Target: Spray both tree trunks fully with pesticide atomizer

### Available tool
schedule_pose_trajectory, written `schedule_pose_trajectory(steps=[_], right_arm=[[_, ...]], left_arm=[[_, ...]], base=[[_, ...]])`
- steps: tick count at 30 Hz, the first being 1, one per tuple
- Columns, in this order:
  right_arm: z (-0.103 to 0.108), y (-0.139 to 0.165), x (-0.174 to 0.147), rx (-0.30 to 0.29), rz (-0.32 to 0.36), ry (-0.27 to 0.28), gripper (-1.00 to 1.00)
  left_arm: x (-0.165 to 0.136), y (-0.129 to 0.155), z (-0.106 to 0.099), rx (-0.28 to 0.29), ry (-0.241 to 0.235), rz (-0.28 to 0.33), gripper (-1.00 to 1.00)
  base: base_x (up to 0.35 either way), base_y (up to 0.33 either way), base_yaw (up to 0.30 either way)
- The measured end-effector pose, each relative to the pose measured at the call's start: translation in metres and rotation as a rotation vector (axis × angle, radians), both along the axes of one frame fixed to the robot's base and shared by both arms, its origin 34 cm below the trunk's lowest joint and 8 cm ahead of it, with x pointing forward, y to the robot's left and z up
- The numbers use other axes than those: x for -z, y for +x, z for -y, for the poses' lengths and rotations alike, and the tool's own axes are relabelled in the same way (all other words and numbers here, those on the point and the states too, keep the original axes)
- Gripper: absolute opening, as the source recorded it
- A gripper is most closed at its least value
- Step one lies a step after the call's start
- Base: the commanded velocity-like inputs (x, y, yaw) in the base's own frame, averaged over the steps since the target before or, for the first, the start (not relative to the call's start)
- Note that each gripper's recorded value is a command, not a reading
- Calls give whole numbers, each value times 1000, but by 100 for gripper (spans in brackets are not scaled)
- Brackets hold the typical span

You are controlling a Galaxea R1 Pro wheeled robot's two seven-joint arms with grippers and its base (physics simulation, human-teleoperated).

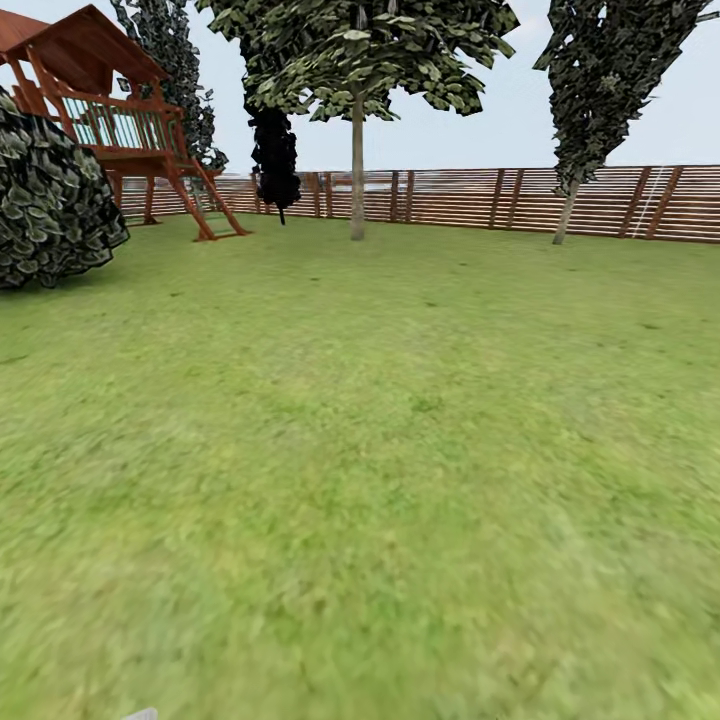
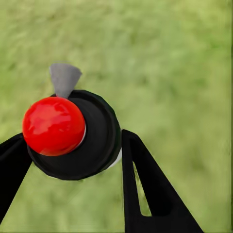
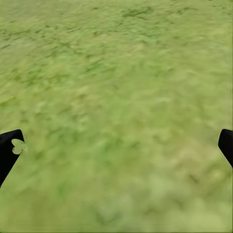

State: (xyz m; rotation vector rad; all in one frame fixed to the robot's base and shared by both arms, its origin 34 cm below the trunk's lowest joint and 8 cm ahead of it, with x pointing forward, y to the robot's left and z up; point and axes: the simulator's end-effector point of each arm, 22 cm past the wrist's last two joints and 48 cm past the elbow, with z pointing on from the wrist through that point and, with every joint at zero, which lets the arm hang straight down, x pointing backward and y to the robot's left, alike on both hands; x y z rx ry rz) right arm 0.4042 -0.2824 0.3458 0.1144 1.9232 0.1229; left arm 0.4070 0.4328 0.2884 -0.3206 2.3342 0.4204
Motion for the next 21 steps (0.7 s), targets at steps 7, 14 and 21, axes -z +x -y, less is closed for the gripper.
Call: schedule_pose_trajectory(steps=[7, 14, 21], right_arm=[[0, 0, 0, 0, 0, 0, 100], [0, 0, 0, 0, 0, 0, 100], [0, 0, 0, 0, 0, 0, 100]], left_arm=[[0, 0, 0, 1, 0, 0, -100], [0, 0, 0, 0, 0, 0, -100], [0, 0, 0, 1, 0, 0, -100]], base=[[338, 0, 0], [338, 0, 0], [338, 0, 0]])
